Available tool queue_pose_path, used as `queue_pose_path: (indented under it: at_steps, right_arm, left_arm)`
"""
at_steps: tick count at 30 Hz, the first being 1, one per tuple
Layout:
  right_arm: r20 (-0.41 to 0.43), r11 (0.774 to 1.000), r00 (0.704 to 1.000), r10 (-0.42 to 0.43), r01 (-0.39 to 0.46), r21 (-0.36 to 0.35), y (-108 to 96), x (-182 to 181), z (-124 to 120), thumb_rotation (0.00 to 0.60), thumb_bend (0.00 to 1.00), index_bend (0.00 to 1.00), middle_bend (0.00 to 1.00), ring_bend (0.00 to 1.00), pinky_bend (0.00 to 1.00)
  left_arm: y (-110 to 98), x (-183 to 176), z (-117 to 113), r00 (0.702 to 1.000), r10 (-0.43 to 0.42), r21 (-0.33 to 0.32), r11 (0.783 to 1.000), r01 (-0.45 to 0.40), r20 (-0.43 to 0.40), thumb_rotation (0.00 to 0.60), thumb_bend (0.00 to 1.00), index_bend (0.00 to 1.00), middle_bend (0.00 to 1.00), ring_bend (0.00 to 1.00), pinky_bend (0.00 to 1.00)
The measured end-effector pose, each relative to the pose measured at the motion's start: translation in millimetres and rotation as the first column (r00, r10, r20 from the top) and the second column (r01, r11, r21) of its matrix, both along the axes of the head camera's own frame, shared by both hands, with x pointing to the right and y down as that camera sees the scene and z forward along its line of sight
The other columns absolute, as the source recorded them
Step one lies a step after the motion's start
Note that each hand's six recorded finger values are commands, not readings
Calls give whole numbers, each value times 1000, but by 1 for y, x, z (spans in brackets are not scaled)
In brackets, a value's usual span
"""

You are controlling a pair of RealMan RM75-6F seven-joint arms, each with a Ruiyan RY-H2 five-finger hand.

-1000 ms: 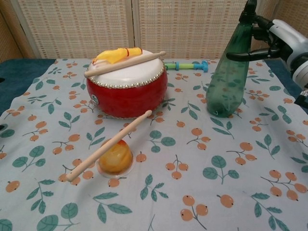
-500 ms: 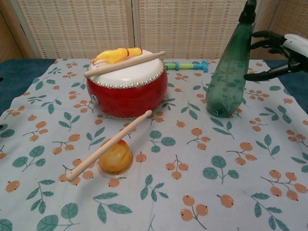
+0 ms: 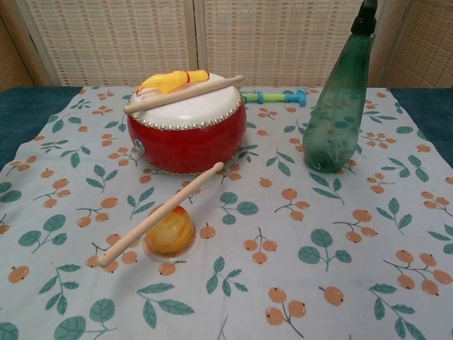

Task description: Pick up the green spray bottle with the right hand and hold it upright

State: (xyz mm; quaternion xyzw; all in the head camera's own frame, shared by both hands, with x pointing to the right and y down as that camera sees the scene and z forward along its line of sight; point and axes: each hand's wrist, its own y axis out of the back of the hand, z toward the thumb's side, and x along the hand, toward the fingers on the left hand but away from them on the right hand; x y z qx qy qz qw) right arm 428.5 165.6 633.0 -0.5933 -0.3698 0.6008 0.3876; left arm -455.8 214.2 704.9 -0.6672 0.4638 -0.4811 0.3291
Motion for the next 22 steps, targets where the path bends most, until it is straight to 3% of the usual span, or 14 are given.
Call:
queue_pose_path:
  at_steps: [6, 11, 22]
  right_arm:
    - [-46, 994, 999, -13, 18, 107, 24, 32, -27, 600, 487, 0, 49, 0, 0]
    - [-23, 988, 999, -34, 37, 147, 28, 32, -28, 600, 495, 0, 49, 0, 0]
    - [1, 993, 999, -45, 45, 109, 22, 22, -20, 600, 496, 0, 49, 0, 0]
  left_arm:
    - [1, -1, 2, 1000, 1, -7, 1000, -1, 28, 600, 230, 0, 0, 0, 28]
    - [-1, -2, 2, 999, -2, 2, 1000, 2, 45, 600, 259, 0, 0, 0, 28]
    - [-2, -2, 3, 998, -4, -1, 1000, 4, 55, 600, 259, 0, 0, 0, 28]
